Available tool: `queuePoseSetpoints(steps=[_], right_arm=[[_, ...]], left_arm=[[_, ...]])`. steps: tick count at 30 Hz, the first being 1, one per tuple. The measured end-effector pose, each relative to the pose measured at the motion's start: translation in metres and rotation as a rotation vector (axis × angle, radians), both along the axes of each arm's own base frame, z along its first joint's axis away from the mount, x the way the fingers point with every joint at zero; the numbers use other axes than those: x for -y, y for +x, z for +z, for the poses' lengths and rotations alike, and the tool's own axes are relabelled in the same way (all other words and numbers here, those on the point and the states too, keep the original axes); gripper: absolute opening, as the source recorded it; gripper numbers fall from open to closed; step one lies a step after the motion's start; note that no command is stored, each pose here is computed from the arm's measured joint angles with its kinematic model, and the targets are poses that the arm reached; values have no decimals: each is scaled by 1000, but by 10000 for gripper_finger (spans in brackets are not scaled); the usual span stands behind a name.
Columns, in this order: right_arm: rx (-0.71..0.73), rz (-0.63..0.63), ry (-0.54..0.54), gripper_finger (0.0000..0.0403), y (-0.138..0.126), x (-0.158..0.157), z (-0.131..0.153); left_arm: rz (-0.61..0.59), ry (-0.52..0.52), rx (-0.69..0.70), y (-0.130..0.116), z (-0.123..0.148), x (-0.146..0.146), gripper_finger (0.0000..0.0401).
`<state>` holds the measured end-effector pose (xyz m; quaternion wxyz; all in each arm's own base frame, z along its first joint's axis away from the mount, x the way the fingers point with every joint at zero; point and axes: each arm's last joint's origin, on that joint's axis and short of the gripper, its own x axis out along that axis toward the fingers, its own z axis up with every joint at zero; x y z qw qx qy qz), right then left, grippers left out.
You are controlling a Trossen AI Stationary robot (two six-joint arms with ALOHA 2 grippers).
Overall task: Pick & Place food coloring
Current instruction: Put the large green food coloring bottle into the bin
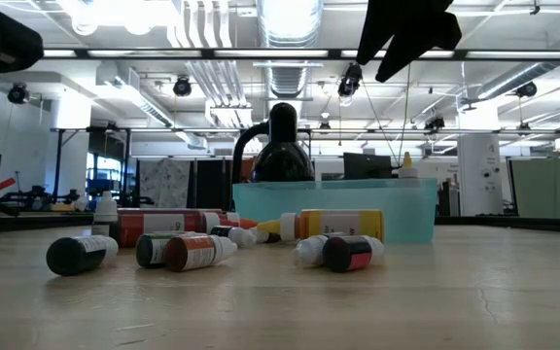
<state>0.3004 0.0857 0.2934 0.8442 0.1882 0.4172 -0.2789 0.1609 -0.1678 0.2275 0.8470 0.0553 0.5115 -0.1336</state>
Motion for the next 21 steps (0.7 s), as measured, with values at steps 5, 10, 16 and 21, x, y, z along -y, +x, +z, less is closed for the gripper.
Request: queuePoseSetpoints(steps=[5,10,16,21], right_arm=[[1,0,0,228,0,0,0],[1,0,0,228,0,0,0],[1,1,1,228,0,0,0],[1,1,0,228,0,0,0]], left_arm=[[11,31,24,2,-3,0,210],[1,74,32,6,-8,2,210],[13,79,18,12,-14,7,203],[21,68,21,13,-10,9,167]])
